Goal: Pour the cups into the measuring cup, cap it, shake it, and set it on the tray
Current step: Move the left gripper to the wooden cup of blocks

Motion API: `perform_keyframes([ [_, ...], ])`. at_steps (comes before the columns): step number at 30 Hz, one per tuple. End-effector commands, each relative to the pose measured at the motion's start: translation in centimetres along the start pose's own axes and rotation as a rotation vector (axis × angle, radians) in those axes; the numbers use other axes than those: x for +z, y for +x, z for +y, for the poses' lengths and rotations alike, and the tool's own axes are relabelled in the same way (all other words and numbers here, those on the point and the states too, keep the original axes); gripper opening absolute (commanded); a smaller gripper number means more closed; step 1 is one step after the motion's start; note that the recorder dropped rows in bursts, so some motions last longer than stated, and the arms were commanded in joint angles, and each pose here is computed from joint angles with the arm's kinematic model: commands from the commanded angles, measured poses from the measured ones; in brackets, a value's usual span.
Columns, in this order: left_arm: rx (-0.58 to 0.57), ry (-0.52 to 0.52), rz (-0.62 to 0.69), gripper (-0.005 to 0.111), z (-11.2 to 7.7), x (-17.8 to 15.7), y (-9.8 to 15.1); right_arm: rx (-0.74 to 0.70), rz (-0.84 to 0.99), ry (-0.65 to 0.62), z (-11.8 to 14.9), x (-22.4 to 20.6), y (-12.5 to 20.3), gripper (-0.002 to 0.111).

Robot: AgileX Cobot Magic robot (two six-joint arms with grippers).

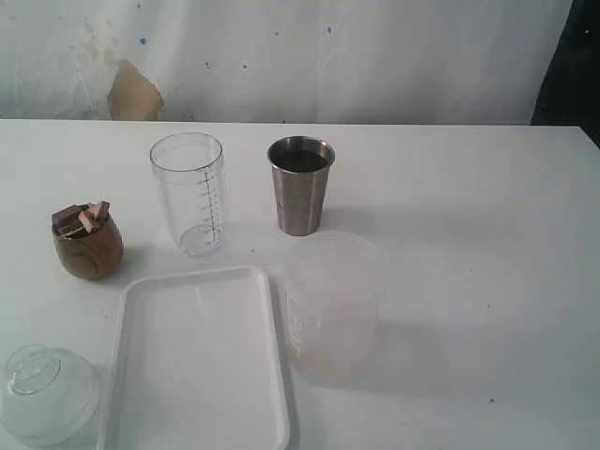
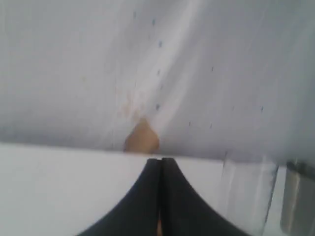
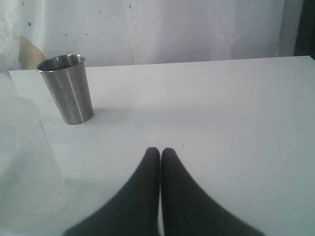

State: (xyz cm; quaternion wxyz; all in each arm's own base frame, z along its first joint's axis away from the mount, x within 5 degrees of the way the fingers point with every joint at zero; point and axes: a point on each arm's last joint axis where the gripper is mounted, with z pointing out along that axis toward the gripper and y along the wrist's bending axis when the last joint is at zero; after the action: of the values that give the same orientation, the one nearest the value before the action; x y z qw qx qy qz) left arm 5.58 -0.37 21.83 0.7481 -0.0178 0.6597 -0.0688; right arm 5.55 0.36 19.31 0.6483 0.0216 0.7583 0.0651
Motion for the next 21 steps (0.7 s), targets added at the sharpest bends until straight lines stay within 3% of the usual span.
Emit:
perform_keyframes([
  [1,-0.023,0.071,-0.326,0.0,-0.6,-0.5,-2.8,-0.004,0.001,-0.007,0.0,0.0,0.2,0.0],
  [4,-0.188,0.135,-0.44,0.0,-0.8,-1.0,-3.8,-0.004,0.001,-0.007,0.0,0.0,0.2,0.0],
  [7,-0.354,0.163,-0.405,0.0,-0.8,-0.9,-3.6,-0.004,0.001,-0.007,0.0,0.0,0.2,0.0],
  [8,-0.347,0.154,-0.395,0.0,-0.7,-0.8,-3.5,-0.004,0.001,-0.007,0.0,0.0,0.2,0.0],
  [11,-0.375,0.121,-0.51,0.0,-0.5,-0.2,-7.4,-0.004,0.001,-0.007,0.0,0.0,0.2,0.0],
  [14,-0.271,0.121,-0.518,0.0,-1.4,2.6,-12.9,-0.004,0.001,-0.007,0.0,0.0,0.2,0.0],
  [15,-0.24,0.119,-0.5,0.0,-1.6,3.3,-13.4,-0.004,0.001,-0.007,0.0,0.0,0.2,0.0],
  [18,-0.077,0.094,-0.284,0.0,-2.0,8.2,-13.6,-0.004,0.003,-0.006,0.0,0.0,0.2,0.0],
  [21,-0.061,0.031,0.054,0.0,-1.3,12.5,-8.7,-0.004,0.003,-0.006,0.0,0.0,0.2,0.0],
])
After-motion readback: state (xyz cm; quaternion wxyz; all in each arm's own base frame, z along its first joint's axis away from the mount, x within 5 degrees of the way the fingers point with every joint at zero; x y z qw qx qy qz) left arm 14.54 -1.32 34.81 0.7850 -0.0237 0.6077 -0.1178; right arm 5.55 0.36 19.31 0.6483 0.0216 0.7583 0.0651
